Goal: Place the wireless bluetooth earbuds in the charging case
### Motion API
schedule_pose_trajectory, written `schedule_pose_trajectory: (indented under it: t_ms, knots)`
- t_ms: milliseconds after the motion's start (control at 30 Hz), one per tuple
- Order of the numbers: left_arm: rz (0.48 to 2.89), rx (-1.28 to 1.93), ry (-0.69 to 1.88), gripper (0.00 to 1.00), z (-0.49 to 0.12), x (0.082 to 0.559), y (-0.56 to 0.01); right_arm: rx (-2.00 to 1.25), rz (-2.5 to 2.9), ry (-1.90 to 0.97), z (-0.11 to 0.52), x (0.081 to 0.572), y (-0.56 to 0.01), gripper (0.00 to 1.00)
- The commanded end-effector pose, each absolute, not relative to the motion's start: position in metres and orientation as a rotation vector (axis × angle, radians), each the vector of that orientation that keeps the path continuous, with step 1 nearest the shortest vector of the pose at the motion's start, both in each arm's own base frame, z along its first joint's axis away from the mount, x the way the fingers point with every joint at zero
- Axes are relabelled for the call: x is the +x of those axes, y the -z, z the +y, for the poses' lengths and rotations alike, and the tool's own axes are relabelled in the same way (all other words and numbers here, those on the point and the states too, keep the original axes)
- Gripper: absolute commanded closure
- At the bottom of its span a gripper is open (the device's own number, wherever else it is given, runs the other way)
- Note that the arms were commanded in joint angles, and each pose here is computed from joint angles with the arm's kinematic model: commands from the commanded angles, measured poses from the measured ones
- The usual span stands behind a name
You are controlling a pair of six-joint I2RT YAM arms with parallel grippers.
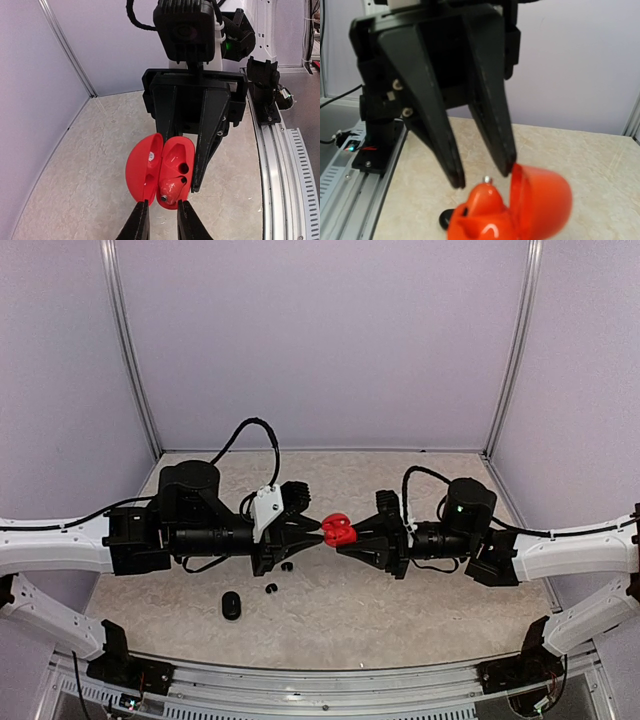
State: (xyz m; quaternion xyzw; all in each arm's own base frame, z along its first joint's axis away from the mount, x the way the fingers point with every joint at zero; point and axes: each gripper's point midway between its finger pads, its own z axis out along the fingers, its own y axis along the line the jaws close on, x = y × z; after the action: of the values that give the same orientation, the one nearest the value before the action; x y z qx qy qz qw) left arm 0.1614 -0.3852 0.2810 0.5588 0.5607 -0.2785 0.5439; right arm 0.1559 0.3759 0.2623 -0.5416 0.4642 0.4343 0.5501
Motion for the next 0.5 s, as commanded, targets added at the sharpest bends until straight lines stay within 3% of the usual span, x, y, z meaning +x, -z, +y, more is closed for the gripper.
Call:
schedule_pose_trajectory:
  t_ms: [0, 467]
  knots:
    - [1.309, 1.322, 0.653, 0.78, -0.3894, 0.1615, -0.2917, -1.303, 1.078, -1.047, 0.3807, 0.1515, -0.2681, 0.89]
    - [1.318, 1.346, 0.659, 0.78, -0.3938, 0.1598, -0.2848, -1.323, 1.090, -1.050, 0.3830, 0.1511, -0.2636, 0.89]
